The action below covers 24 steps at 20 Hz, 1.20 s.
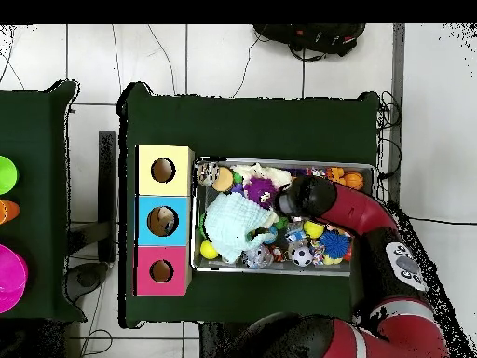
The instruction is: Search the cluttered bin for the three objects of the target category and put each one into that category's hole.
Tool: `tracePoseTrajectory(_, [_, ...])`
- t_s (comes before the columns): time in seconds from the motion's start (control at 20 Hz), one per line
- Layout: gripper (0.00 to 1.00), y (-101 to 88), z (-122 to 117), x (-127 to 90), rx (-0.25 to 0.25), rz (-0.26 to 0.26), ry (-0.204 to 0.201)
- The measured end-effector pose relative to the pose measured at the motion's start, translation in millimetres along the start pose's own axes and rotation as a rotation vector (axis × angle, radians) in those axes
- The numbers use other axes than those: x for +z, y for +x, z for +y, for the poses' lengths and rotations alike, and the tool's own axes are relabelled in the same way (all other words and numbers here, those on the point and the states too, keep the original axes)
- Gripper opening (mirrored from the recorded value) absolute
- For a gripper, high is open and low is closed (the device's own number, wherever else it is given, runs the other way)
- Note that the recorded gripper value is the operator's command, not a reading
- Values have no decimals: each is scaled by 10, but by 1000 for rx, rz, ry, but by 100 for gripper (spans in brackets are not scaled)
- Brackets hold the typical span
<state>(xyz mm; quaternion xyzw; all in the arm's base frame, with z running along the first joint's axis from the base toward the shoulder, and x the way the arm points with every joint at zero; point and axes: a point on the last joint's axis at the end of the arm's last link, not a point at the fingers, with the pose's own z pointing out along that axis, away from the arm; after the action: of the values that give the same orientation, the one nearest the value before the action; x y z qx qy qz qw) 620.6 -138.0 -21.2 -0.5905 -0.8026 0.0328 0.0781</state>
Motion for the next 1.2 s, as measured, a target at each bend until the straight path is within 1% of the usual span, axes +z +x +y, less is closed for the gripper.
tracePoseTrajectory(0.05, [100, -3, -2, -3, 1, 1, 0])
tracePoseTrajectory(0.25, [100, 43, -9, -189, 6, 19, 7])
tracePoseTrajectory(0.3, [100, 62, -4, -301, 7, 26, 13])
tracePoseTrajectory(0.35, [100, 70, -1, -362, 7, 29, 16])
tracePoseTrajectory(0.4, [100, 93, 15, -552, 7, 40, 27])
tracePoseTrajectory(0.5, [100, 128, 29, -773, 10, 58, 42])
tracePoseTrajectory(0.55, [100, 139, 34, -846, 11, 64, 46])
tracePoseTrajectory(0.6, [100, 184, 48, -1097, 15, 86, 59])
tracePoseTrajectory(0.75, [100, 214, 55, -1287, 18, 101, 67])
tracePoseTrajectory(0.85, [100, 234, 68, -1480, 23, 112, 65])
tracePoseTrajectory(0.95, [100, 228, 83, -1600, 29, 111, 52])
tracePoseTrajectory(1.05, [100, 222, 91, -1650, 31, 108, 44])
tracePoseTrajectory(1.1, [100, 211, 92, -1711, 34, 104, 35])
tracePoseTrajectory(1.2, [100, 198, 83, -1740, 37, 100, 29])
